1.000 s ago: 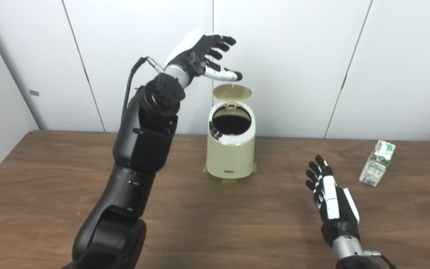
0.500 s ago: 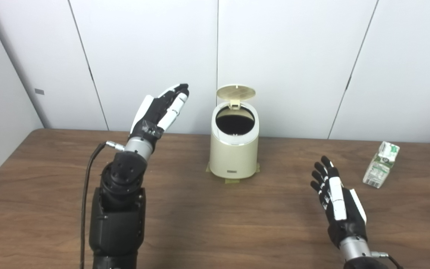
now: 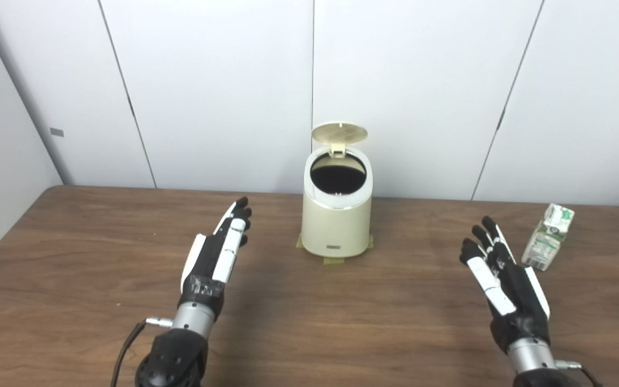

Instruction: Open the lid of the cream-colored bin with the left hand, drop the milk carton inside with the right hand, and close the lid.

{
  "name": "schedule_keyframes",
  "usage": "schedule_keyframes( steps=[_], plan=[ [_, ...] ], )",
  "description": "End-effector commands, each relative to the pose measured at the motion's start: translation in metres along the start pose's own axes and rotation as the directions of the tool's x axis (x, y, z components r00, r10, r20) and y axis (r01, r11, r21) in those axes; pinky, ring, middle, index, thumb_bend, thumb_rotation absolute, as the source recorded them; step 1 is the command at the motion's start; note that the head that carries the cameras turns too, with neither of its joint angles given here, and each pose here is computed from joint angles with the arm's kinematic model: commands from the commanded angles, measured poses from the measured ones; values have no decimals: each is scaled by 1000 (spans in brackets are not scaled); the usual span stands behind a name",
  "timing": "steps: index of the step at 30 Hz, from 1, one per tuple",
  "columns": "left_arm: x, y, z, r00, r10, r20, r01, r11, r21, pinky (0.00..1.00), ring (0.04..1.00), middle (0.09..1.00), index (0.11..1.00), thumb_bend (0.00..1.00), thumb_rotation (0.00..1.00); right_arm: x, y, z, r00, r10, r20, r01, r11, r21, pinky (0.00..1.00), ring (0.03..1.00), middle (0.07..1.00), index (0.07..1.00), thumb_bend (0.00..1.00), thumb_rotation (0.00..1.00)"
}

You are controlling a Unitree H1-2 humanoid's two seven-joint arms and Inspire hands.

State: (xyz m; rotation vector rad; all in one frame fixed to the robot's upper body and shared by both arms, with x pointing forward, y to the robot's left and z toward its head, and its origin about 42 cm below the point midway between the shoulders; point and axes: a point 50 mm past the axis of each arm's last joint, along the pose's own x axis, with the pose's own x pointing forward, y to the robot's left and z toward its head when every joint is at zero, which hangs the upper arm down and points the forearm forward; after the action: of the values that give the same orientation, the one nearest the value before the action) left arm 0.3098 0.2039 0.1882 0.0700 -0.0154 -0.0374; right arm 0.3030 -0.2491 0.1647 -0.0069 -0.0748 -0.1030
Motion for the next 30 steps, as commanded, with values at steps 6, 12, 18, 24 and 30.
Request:
schedule_keyframes(
  steps=[6,12,18,24,30],
  plan=[
    [-12,4,4,996,13,87,-6,996,-85,969,962,962,984,522,1000,-11,-38,35,990,-79,119,103,972,-212,668,772,828,828,773,295],
    [-18,6,-5,997,-8,72,16,995,-101,999,969,971,995,500,1000,-32,-69,43,984,-151,92,172,943,-286,702,764,803,787,795,258],
    [-19,6,-11,995,-18,98,30,993,-117,991,965,972,998,458,1000,-40,-100,49,968,-234,87,250,918,-308,700,775,827,819,841,240],
    [-19,10,-12,995,-13,95,25,991,-129,995,965,972,1000,428,1000,-28,-120,57,957,-260,128,289,873,-392,783,812,842,827,866,250],
    [-20,18,-14,996,-12,89,23,992,-124,1000,971,970,1000,418,1000,3,-130,69,944,-293,153,329,785,-525,698,781,846,836,905,220]
  ],
)
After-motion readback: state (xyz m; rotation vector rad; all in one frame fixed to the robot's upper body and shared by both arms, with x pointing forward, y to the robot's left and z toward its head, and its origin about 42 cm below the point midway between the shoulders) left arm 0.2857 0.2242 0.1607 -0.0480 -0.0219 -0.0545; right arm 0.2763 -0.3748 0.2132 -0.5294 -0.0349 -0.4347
